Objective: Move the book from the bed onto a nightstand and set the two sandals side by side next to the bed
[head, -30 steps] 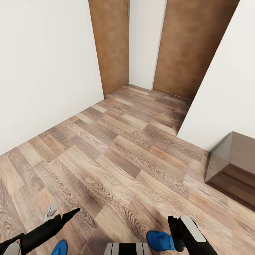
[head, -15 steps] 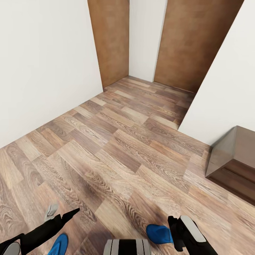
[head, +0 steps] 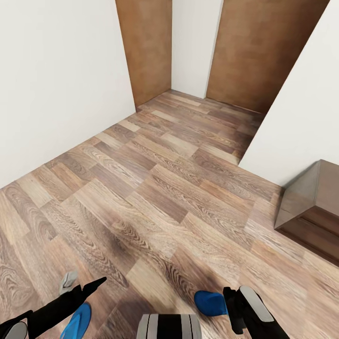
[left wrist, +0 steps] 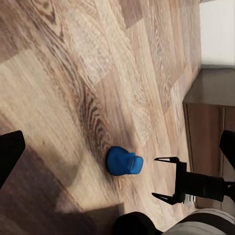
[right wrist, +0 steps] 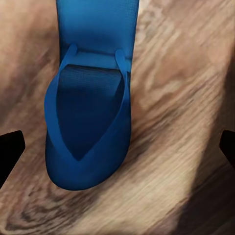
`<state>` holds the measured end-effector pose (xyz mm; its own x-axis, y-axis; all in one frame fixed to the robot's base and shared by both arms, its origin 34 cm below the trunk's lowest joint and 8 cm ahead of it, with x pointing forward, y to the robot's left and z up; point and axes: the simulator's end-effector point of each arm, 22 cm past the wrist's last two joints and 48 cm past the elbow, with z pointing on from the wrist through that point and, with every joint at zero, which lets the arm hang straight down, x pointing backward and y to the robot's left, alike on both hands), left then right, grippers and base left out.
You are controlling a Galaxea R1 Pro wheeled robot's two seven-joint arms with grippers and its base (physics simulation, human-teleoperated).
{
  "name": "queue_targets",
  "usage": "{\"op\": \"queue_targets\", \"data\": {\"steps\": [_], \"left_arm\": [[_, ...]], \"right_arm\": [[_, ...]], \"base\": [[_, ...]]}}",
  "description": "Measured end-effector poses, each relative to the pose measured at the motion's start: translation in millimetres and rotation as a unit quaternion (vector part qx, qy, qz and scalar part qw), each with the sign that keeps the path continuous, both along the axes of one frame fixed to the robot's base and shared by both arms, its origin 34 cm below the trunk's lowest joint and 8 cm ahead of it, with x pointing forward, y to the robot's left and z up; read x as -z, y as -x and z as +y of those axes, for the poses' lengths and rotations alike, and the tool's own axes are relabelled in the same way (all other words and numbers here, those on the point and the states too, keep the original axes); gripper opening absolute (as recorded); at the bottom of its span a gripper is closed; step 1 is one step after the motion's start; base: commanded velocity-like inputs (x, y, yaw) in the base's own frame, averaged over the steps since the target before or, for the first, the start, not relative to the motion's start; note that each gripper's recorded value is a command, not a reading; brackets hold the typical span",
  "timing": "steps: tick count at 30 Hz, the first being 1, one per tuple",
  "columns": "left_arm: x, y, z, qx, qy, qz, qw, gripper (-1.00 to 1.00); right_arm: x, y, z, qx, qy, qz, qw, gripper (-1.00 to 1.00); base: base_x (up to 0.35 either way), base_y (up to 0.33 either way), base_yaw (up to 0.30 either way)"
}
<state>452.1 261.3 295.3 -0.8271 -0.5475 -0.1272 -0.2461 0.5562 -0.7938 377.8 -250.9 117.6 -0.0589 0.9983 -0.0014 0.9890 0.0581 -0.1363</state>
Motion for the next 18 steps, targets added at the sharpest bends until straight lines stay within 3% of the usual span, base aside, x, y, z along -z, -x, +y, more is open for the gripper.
{"op": "queue_targets", "data": {"steps": [13,18], "left_arm": [[0.0,0.1,-0.2,0.000,0.000,0.000,1.0000,1.00],[0.1,0.2,-0.6,0.001,0.000,0.000,1.0000,1.00]], "right_arm": [[-0.9,-3.0,1.4,-0.002,-0.003,-0.004,1.0000,1.00],[-12.0,-33.4,13.0,-0.023,-0.033,-0.039,0.9984,1.00]], "base": [[0.000,0.000,0.000],[0.000,0.000,0.000]]}}
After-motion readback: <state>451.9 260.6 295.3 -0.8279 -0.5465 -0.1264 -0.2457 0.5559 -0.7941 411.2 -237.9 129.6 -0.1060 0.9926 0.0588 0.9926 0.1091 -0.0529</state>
